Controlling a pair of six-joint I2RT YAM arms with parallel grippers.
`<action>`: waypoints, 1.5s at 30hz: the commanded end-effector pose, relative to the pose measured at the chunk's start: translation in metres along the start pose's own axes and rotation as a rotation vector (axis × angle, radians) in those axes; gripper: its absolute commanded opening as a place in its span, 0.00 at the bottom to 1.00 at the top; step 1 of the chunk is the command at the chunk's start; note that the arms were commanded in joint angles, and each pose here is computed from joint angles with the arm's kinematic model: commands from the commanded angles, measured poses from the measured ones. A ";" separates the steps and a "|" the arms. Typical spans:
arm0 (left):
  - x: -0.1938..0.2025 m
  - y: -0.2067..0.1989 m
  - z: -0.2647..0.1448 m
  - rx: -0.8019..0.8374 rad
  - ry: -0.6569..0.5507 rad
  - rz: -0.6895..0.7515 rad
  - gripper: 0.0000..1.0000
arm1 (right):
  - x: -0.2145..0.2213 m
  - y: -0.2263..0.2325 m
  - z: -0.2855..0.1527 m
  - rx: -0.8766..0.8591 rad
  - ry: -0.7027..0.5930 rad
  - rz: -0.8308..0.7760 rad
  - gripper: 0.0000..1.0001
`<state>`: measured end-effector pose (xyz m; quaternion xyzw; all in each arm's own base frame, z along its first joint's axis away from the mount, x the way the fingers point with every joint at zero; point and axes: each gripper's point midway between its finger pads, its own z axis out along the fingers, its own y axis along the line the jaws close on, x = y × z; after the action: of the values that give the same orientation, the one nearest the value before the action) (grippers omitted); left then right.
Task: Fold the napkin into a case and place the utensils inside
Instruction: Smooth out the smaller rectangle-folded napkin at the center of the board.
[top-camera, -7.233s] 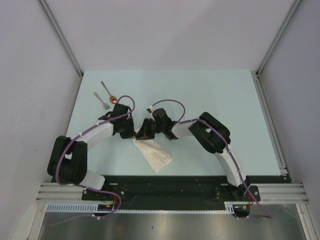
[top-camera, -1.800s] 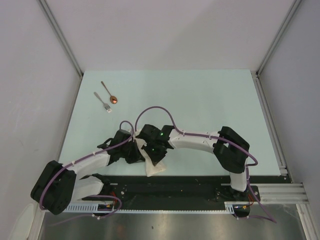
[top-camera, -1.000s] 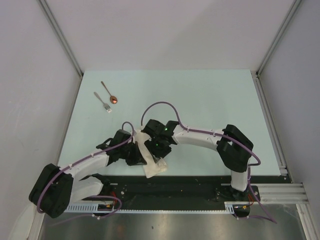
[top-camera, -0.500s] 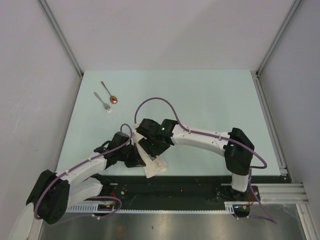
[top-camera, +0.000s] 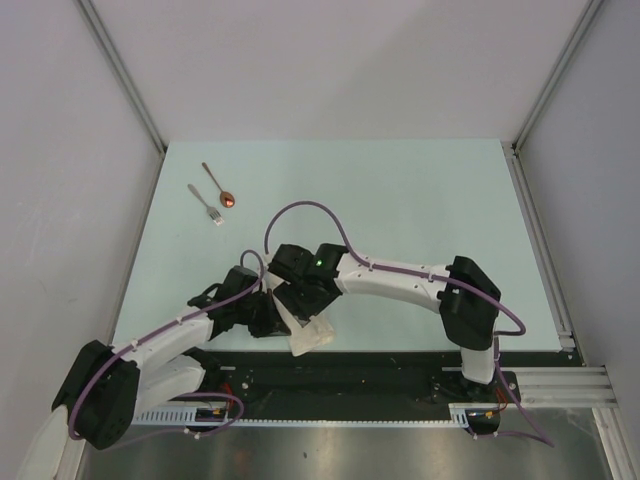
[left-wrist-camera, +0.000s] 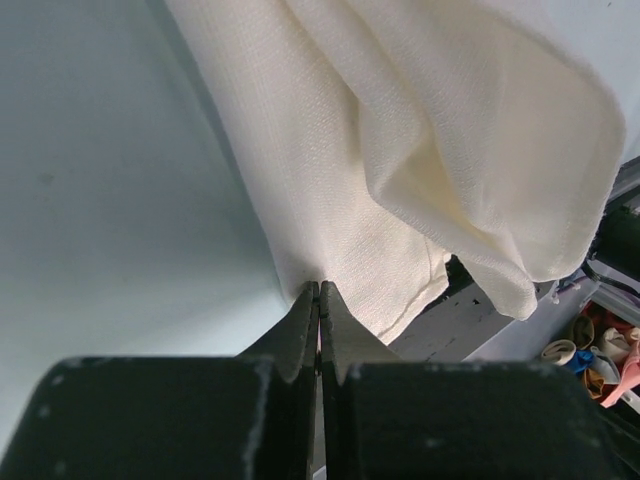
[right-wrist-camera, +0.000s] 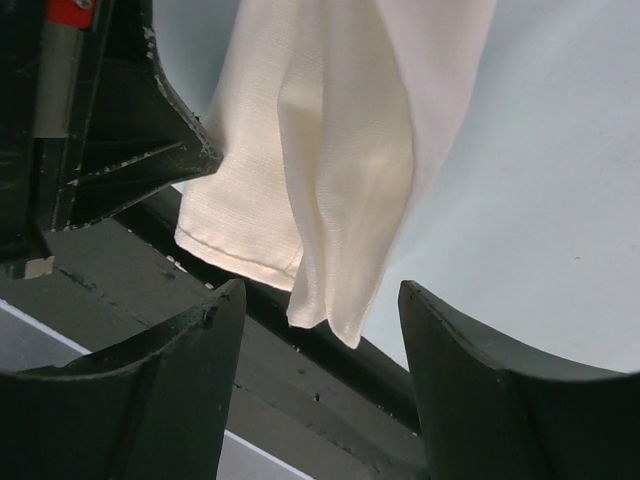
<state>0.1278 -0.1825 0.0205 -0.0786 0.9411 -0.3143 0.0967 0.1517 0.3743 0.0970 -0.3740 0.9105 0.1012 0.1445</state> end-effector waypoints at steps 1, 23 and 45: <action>0.000 -0.004 0.002 0.020 0.001 -0.006 0.01 | 0.006 -0.002 0.011 0.014 0.022 -0.022 0.67; 0.006 0.004 0.007 0.015 0.001 -0.049 0.00 | 0.016 0.008 0.034 0.124 0.078 -0.096 0.34; 0.011 0.012 0.013 0.012 0.001 -0.070 0.00 | 0.002 0.064 0.042 -0.220 0.055 0.121 0.00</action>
<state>0.1277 -0.1904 0.0132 -0.1101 0.9282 -0.3433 0.0914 0.1216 0.4093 0.0512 -0.3597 0.9205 0.1298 0.0801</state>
